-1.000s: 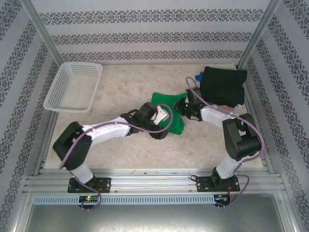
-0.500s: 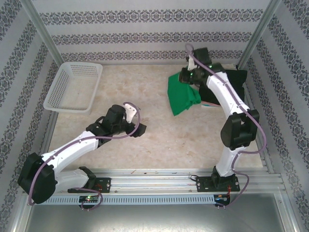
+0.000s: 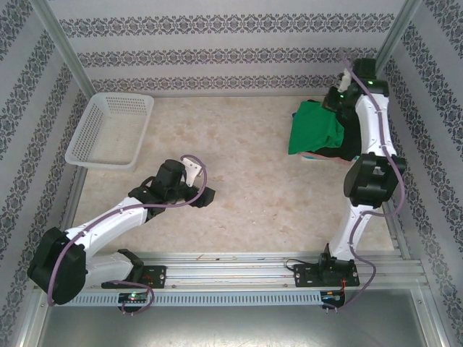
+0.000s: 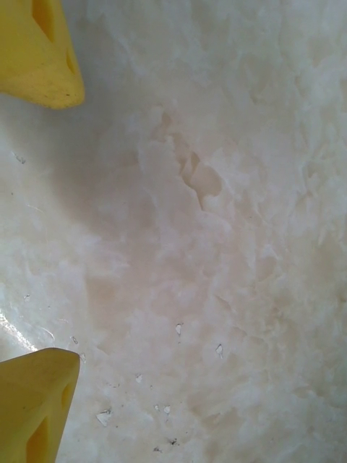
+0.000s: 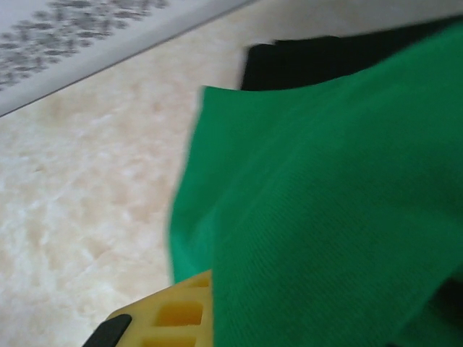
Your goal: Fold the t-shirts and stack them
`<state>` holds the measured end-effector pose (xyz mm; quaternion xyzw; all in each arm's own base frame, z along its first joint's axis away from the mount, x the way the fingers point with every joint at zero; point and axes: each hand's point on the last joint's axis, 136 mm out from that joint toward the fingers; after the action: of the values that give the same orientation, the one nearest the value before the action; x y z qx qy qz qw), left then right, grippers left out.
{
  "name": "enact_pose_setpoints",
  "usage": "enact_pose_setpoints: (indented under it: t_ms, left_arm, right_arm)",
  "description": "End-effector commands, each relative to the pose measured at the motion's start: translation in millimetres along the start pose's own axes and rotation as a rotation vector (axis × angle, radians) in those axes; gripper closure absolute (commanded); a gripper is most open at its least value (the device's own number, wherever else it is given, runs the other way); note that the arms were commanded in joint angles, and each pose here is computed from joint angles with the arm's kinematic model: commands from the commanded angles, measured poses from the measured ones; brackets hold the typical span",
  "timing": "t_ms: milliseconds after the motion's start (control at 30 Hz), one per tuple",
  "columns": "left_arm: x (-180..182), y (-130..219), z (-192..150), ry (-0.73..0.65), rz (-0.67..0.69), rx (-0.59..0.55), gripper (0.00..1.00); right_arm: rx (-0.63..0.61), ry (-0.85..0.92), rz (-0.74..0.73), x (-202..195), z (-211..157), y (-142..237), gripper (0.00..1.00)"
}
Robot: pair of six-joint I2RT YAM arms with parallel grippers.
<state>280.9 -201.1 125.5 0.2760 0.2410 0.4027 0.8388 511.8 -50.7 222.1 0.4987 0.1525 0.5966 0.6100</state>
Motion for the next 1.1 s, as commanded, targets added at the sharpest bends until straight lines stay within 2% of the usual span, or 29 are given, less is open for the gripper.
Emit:
enact_pose_setpoints:
  t_ms: [0,133,300,400,467,567,667,800,900,1067]
  left_arm:
    - [-2.2,-1.7,3.2,0.031,-0.027,-0.023,0.14]
    - [-0.4,-0.2,0.1,0.031,-0.017,-0.011,0.14]
    - [0.6,4.6,1.5,0.026,-0.006,-0.01,0.14]
    - [2.7,6.1,3.4,0.018,0.007,-0.005,0.14]
    - [3.6,5.9,5.1,0.013,0.011,-0.004,0.14]
    - [3.3,4.6,9.4,0.013,0.007,-0.011,0.14]
    - [1.0,3.2,10.7,0.017,-0.007,-0.011,0.14]
    - [-0.1,3.9,8.2,0.018,-0.013,-0.005,0.14]
    - [0.5,4.7,5.3,0.019,-0.01,0.0,0.14]
    - [1.5,5.9,5.0,0.023,-0.006,-0.014,0.14]
  right_arm:
    - [0.019,0.003,0.033,-23.5,-1.5,-5.2,0.87]
    - [0.058,-0.009,0.12,-48.5,6.8,-14.0,0.86]
    - [0.022,0.04,0.158,-68.3,19.5,-18.1,0.84]
    - [0.003,0.106,0.234,-49.8,27.0,-2.8,0.85]
    - [-0.061,0.17,0.298,-31.3,36.3,8.3,0.84]
    - [-0.134,0.193,0.393,-28.9,49.0,12.1,0.84]
    - [-0.163,0.139,0.432,-53.1,58.2,-0.7,0.84]
    - [-0.15,0.09,0.409,-88.5,62.8,-18.8,0.83]
    - [-0.098,0.082,0.398,-106.1,58.6,-31.8,0.77]
    - [-0.016,0.063,0.353,-126.5,47.6,-37.4,0.6]
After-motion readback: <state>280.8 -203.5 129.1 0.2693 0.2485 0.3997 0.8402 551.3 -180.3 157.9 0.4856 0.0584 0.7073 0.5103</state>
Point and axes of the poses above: each hand's point on the last joint's axis, 136 mm out from that joint toward the fingers, its own y axis back along the fingers, its own x axis along the line the jaws close on, z = x × y, and after that the axes turned 3 degrees about -y, right-handed
